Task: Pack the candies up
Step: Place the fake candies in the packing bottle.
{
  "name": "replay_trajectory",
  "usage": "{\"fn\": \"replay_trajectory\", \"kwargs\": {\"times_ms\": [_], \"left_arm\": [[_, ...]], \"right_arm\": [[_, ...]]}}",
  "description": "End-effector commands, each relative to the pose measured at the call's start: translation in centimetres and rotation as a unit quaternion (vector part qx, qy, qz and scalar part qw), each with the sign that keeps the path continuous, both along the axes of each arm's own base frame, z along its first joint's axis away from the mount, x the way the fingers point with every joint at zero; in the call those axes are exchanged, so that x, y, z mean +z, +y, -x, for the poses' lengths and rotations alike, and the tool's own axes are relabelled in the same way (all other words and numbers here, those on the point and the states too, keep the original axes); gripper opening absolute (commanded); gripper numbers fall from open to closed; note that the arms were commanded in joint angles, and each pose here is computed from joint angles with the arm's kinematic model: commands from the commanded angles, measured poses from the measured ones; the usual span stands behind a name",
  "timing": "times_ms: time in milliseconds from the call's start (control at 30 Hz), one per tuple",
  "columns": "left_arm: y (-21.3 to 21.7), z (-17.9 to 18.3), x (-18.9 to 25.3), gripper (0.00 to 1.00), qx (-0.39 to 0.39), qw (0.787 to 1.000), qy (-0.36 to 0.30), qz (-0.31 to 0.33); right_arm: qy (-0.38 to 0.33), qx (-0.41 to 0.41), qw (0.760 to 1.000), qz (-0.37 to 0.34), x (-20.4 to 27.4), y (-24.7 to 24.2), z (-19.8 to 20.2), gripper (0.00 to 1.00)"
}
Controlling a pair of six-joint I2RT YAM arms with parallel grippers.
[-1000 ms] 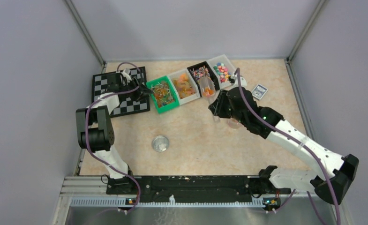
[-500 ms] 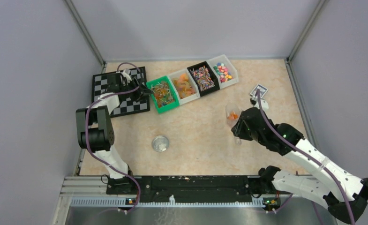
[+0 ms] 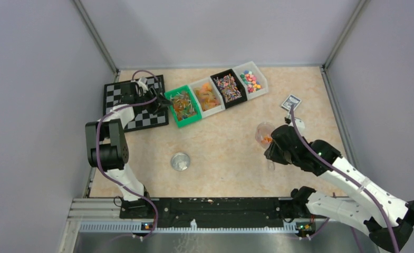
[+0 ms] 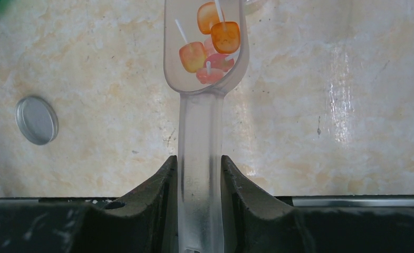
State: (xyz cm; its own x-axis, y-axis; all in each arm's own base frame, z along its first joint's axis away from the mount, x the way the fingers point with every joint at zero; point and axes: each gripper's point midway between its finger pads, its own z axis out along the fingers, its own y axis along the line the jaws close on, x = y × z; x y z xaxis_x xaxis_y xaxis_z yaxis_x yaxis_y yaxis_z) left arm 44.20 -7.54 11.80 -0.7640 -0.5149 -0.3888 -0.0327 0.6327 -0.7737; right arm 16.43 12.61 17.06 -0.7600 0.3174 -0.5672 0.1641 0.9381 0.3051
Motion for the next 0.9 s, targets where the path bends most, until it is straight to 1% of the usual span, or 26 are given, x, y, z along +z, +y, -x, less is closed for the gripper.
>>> {"fn": "replay_trajectory", "kwargs": {"times_ms": [0,100,333,867], "left_arm": [[-0.1,-0.2,2.0,0.53,-0.011,0.999,-0.041,-0.001],[-0.2,-0.2,2.0,0.53,-0.012,0.999,-0.041,0.0],[-0.3,-0.1,2.2,0.53,-0.016,0.999,-0.043,0.002],[-0.2,-0.1,2.1,0.53,-0.015,0.999,-0.043,-0.004]], "right_arm": [[0.003,-0.011,1.0,-0.007,0.1,0.0,-0.1,0.0],[0.012,-0.012,1.0,0.0,-0.3,-0.3,-0.2,0.0],[0.025,-0.018,0.999,-0.01,0.0,-0.7,-0.7,0.0],[0.058,0.001,0.998,-0.015,0.6,-1.0,-1.7,0.0]]}}
